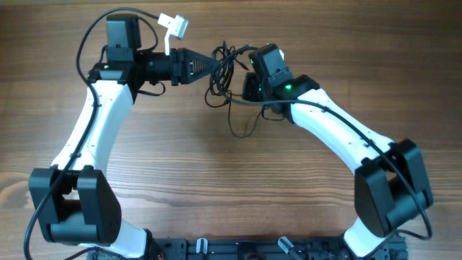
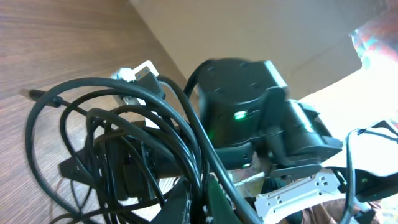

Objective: Untangle cables

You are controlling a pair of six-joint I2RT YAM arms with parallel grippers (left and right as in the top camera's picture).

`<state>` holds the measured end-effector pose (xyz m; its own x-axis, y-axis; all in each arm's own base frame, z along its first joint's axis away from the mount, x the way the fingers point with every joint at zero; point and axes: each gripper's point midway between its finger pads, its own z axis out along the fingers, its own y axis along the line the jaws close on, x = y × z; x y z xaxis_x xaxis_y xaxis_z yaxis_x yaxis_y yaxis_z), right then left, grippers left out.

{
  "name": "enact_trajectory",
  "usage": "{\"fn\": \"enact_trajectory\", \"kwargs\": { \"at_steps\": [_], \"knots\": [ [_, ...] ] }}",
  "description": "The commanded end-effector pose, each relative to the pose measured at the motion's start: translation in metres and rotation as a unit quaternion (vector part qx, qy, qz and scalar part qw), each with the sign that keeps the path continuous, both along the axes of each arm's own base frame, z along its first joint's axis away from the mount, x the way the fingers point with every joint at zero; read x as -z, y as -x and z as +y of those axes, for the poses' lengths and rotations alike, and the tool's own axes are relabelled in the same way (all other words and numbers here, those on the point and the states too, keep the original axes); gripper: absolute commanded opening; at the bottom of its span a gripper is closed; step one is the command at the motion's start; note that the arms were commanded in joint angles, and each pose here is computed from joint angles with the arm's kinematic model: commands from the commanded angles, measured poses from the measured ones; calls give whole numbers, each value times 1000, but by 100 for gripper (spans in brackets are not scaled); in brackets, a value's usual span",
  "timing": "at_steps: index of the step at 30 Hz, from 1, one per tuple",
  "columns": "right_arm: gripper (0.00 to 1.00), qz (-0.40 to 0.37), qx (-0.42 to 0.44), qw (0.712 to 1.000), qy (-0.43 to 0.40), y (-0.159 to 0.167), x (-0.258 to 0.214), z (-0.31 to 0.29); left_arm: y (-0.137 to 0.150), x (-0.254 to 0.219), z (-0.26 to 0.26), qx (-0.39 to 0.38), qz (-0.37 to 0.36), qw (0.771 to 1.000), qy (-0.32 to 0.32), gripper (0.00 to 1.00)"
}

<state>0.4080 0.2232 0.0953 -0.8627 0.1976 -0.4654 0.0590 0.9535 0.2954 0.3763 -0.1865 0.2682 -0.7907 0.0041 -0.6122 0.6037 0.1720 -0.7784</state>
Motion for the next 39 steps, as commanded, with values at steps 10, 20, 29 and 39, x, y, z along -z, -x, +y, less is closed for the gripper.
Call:
{"fn": "enact_trajectory", "kwargs": {
  "at_steps": [10, 20, 29, 39],
  "knots": [
    [34, 53, 6, 998, 15, 2, 26, -25, -6, -12, 33, -22, 7, 999, 25, 4],
    [43, 3, -42, 989, -142, -13, -63, -68, -25, 87, 53, -189, 133, 949, -213, 4],
    [50, 36, -19, 989, -139, -6, -53, -101, -31, 128, 42, -336, 173, 849, -369, 100],
    [65, 51, -35, 990, -128, 3, -47, -99, -35, 130, 36, -360, 130, 829, -407, 96]
  ]
}}
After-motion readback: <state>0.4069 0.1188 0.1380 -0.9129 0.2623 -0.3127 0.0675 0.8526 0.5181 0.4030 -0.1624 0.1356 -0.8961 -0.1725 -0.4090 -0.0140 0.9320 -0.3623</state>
